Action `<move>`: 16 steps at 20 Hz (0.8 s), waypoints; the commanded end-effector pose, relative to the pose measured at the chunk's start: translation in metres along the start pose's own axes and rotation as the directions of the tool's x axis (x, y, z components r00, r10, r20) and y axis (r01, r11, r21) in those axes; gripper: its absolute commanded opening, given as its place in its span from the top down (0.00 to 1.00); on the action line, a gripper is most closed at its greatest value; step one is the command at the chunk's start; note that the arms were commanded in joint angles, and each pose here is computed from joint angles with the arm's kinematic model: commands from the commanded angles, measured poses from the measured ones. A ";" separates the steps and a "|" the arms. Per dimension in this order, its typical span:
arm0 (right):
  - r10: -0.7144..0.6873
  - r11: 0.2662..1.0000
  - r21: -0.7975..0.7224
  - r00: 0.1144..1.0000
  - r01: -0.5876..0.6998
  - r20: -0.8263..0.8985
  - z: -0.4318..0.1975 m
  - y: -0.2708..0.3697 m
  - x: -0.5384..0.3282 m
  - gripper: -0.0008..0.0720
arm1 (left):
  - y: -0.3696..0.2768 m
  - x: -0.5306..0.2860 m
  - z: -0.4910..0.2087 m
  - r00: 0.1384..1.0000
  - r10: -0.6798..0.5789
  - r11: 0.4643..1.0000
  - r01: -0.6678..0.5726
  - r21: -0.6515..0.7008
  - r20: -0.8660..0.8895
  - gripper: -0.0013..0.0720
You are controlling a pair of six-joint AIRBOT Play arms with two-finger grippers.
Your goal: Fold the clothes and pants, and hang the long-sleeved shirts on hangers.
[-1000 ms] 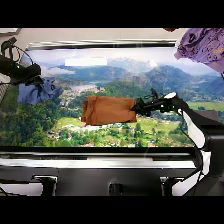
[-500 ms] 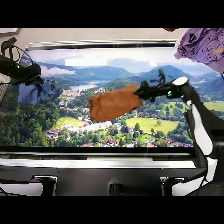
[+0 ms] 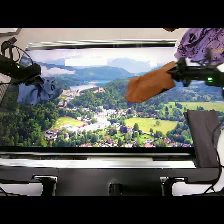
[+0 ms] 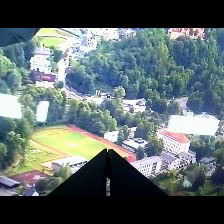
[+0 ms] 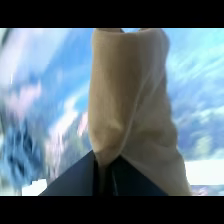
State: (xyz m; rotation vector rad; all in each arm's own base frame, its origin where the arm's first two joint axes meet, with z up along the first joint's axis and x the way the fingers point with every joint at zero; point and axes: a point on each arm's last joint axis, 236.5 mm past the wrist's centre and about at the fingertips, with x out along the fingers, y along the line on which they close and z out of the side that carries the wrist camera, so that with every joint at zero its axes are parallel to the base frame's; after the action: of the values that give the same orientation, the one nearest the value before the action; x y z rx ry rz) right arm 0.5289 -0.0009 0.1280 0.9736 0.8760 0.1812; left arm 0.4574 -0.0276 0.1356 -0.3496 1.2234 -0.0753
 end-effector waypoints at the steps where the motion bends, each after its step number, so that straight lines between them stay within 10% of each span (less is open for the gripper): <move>1: -0.080 0.993 0.094 0.981 0.064 0.178 0.048 -0.026 -0.056 0.95 | 0.000 0.000 0.000 1.000 0.000 1.000 0.000 -0.013 0.001 0.96; 16: -0.440 0.864 0.459 0.749 0.205 0.496 0.101 -0.100 -0.214 0.95 | 0.002 -0.001 -0.010 0.999 0.007 1.000 -0.008 -0.027 -0.042 0.96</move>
State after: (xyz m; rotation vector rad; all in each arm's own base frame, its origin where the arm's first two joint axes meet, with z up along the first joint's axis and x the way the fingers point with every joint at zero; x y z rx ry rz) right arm 0.4616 -0.2080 0.1954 1.1425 0.5103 -0.4612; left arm 0.4502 -0.0281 0.1331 -0.3691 1.2578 -0.0603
